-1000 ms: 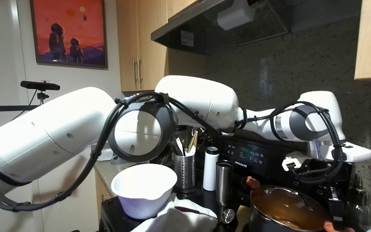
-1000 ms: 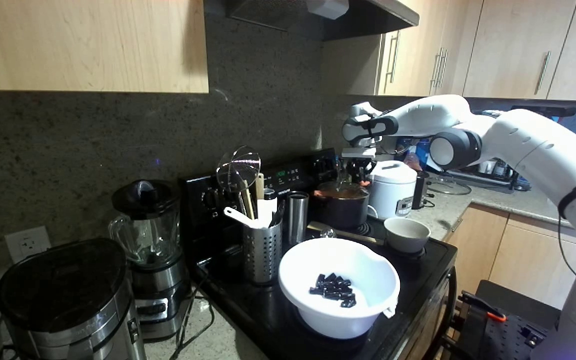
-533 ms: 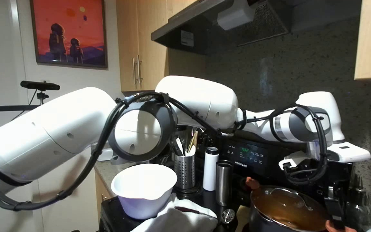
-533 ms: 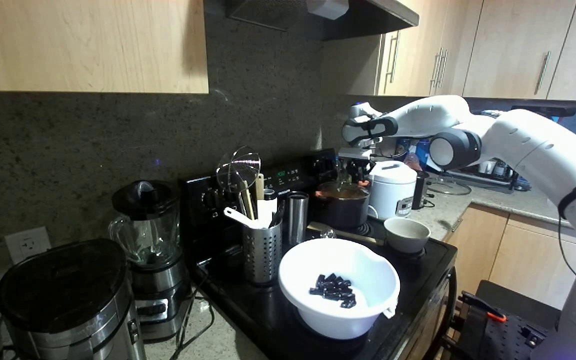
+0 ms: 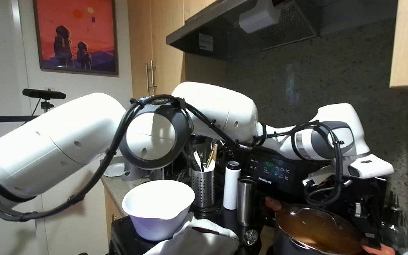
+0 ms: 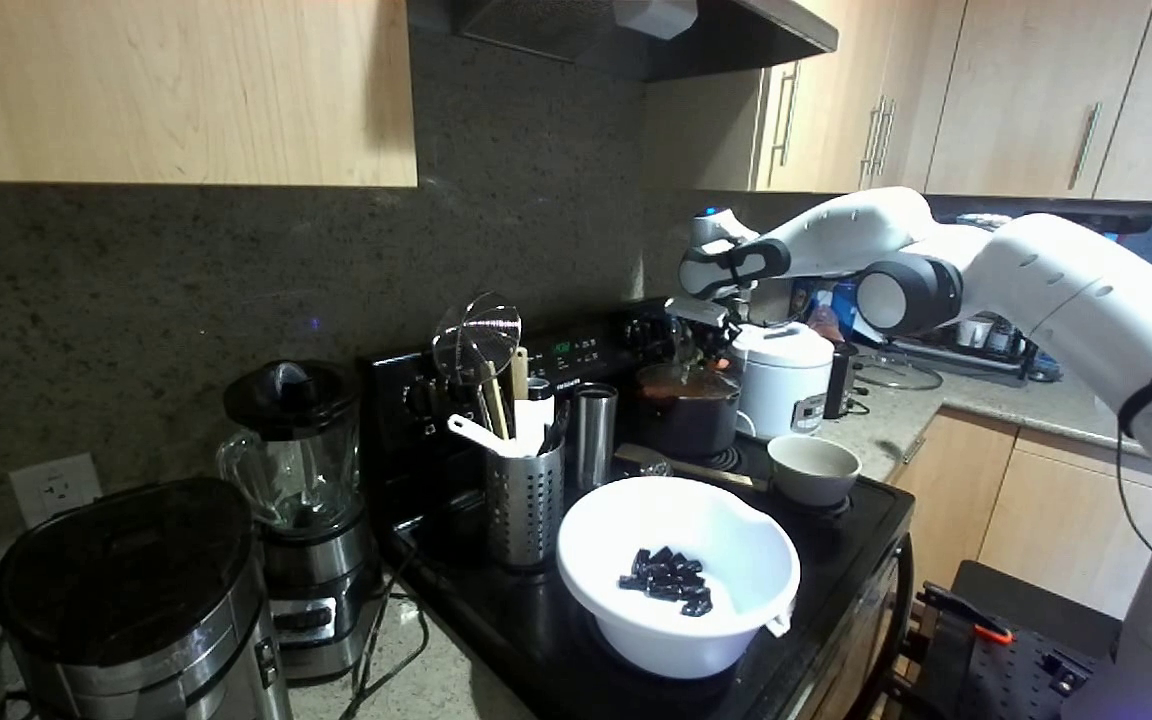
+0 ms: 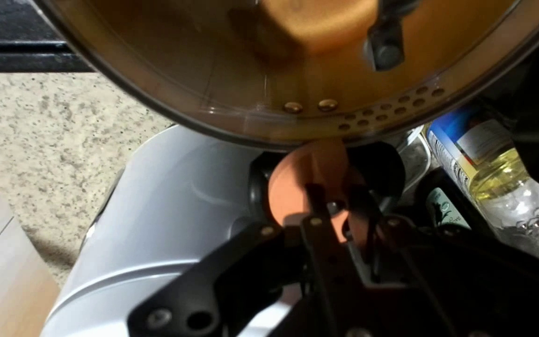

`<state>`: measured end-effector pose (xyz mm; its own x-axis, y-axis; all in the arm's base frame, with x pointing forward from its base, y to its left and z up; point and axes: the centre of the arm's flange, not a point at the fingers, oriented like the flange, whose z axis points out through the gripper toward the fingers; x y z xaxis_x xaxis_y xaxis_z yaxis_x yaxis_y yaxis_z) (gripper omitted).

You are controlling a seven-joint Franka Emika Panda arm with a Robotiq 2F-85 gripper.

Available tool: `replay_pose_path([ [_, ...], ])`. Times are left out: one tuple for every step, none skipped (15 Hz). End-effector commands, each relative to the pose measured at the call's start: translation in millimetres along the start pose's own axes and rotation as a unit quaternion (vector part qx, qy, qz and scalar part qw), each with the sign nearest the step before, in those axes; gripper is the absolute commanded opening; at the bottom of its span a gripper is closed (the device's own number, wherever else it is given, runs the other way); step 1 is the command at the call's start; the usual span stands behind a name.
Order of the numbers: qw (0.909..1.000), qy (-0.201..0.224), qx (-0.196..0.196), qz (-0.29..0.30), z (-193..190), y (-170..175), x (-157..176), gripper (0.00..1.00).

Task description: Turn the pot counter clockwise

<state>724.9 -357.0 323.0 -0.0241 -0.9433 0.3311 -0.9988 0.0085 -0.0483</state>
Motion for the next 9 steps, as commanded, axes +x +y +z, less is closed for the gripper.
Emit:
replay_pose_path([
  [0.9993, 0.02, 0.009, 0.032, -17.7, 32.5, -19.8, 0.05],
  [0.9989, 0.026, 0.007, 0.038, -17.7, 33.6, -20.8, 0.05],
  [0.9986, 0.03, 0.007, 0.043, -17.2, 34.6, -22.2, 0.05],
  [0.9982, 0.035, 0.006, 0.049, -17.1, 35.7, -23.0, 0.05],
  [0.9975, 0.041, 0.005, 0.056, -17.2, 36.6, -24.6, 0.05],
  [0.9968, 0.048, 0.004, 0.064, -16.5, 37.5, -25.9, 0.05],
  [0.996, 0.056, 0.001, 0.07, -16.3, 37.9, -26.8, 0.05],
  [0.9949, 0.063, -0.002, 0.079, -15.8, 38.8, -27.6, 0.05],
  [0.9939, 0.068, -0.006, 0.087, -14.6, 39.8, -28.3, 0.05],
])
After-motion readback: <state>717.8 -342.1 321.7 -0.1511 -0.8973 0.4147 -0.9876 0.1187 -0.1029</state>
